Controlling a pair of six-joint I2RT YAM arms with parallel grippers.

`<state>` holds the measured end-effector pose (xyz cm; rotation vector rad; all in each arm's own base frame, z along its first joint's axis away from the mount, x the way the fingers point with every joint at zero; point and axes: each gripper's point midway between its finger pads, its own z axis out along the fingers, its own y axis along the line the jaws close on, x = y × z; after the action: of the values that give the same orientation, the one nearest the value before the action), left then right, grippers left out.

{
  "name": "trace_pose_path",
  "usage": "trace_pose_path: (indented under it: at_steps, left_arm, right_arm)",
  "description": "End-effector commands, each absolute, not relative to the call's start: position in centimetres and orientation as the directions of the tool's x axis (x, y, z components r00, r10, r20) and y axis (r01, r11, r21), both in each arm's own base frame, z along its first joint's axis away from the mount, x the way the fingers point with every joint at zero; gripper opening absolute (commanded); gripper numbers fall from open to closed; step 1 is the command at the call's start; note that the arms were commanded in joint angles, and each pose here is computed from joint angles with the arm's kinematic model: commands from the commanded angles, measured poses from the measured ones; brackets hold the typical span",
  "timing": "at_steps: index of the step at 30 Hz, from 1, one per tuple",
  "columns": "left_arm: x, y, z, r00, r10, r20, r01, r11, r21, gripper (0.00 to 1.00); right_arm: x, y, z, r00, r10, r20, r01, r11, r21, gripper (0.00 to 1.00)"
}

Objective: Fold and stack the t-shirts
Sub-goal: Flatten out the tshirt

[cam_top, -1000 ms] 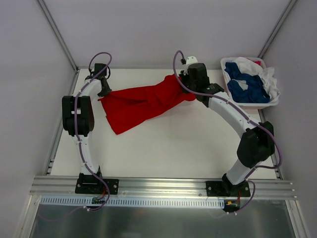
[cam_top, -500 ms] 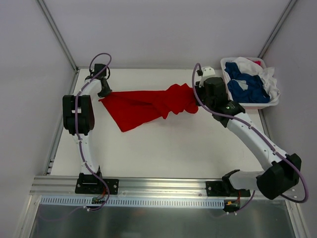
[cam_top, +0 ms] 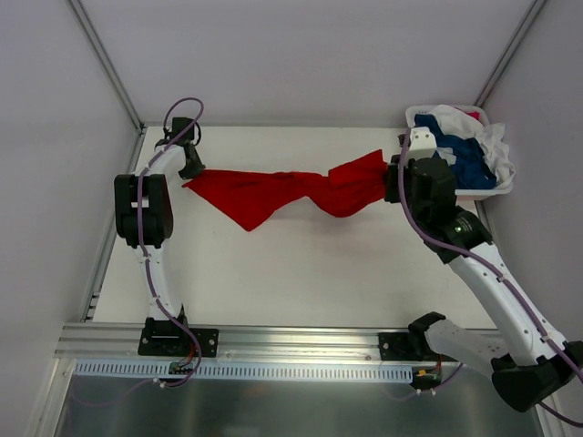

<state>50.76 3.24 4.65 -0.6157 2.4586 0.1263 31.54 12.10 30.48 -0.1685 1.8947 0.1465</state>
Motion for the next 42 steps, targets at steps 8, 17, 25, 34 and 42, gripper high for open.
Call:
trace_pose_path:
  at_steps: [8, 17, 25, 34, 42]
  left_arm:
    - [51.7, 5.4, 5.8, -0.683, -0.394, -0.615, -0.488, 0.873, -0.016, 0.0]
    - [52.0, 5.4, 5.9, -0.684, -0.393, -0.615, -0.485, 0.875, -0.019, 0.0]
    - [52.3, 5.1, 5.8, -0.691, -0.389, -0.609, -0.469, 0.882, -0.031, 0.42]
    - [51.1, 3.3, 7.8, -0.678, -0.407, -0.612, -0.452, 0.888, -0.09, 0.91]
    - [45.5, -4.9, 9.7, -0.715, -0.345, -0.608, -0.354, 0.929, -0.111, 0.83]
  right_arm:
    - [29.1, 9.0, 32.1, -0.255, 0.054, -0.965, -0.083, 0.994, 0.077, 0.02]
    - [27.9, 9.8, 30.6, -0.286, 0.101, -0.953, -0.124, 0.982, 0.141, 0.01]
    - [28.1, 10.5, 30.8, -0.295, 0.091, -0.951, -0.156, 0.978, 0.141, 0.46]
    - [29.6, 11.7, 29.8, -0.328, 0.069, -0.942, -0.173, 0.976, 0.132, 0.53]
    - [32.7, 13.6, 28.6, -0.376, 0.028, -0.926, -0.188, 0.977, 0.105, 0.53]
